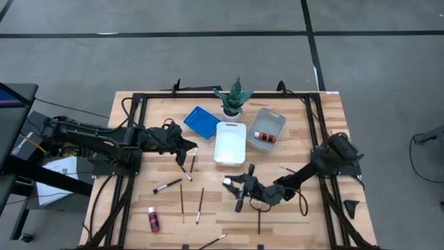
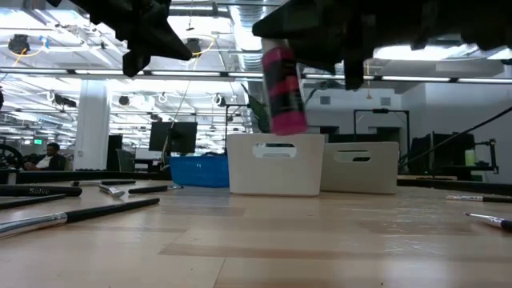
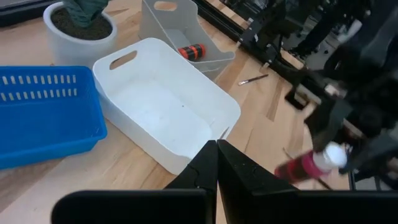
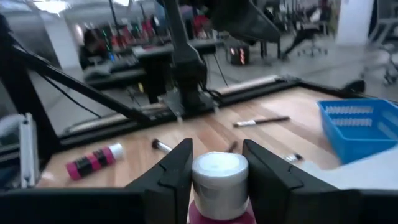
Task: Pick & Place Paint Supplies
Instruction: Put the pink paint bottle into the gray bin
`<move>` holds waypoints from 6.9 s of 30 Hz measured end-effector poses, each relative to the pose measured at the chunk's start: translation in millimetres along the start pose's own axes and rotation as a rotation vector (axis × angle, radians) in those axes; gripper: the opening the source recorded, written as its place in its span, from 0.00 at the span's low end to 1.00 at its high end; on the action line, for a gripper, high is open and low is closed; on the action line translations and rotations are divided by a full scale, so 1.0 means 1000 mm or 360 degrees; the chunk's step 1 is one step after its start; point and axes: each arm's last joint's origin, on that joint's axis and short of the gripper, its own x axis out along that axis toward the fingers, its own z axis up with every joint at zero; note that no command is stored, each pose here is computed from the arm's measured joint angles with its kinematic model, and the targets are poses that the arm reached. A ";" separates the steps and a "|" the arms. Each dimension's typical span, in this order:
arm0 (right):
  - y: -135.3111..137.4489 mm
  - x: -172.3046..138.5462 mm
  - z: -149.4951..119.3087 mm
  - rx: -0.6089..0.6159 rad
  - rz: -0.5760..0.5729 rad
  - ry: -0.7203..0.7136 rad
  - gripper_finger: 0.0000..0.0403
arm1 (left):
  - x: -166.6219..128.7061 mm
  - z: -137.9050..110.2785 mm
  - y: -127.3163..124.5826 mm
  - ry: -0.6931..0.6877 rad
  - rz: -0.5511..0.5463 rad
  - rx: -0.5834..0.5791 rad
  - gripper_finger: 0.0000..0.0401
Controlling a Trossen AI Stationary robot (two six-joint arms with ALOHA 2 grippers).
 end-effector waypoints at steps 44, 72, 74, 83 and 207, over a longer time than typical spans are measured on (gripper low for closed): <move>-0.031 -0.017 -0.063 -0.0176 0.0146 -0.0027 0.30 | -0.001 -0.001 0.000 -0.0025 0.0058 -0.0128 0.00; -0.036 -0.013 -0.068 -0.0038 0.0140 0.0049 0.55 | -0.001 -0.003 -0.002 0.0012 0.0009 -0.0136 0.00; -0.035 -0.013 -0.065 -0.0020 0.0140 0.0031 0.56 | -0.001 -0.003 -0.002 0.0013 0.0010 -0.0136 0.00; -0.031 -0.010 -0.024 -0.0069 0.0162 -0.0036 0.57 | -0.003 -0.008 -0.008 0.0042 -0.0040 -0.0107 0.00; -0.284 0.020 0.156 0.0094 -0.0939 0.1523 0.28 | -0.005 -0.009 -0.007 -0.0076 0.0150 0.0314 0.00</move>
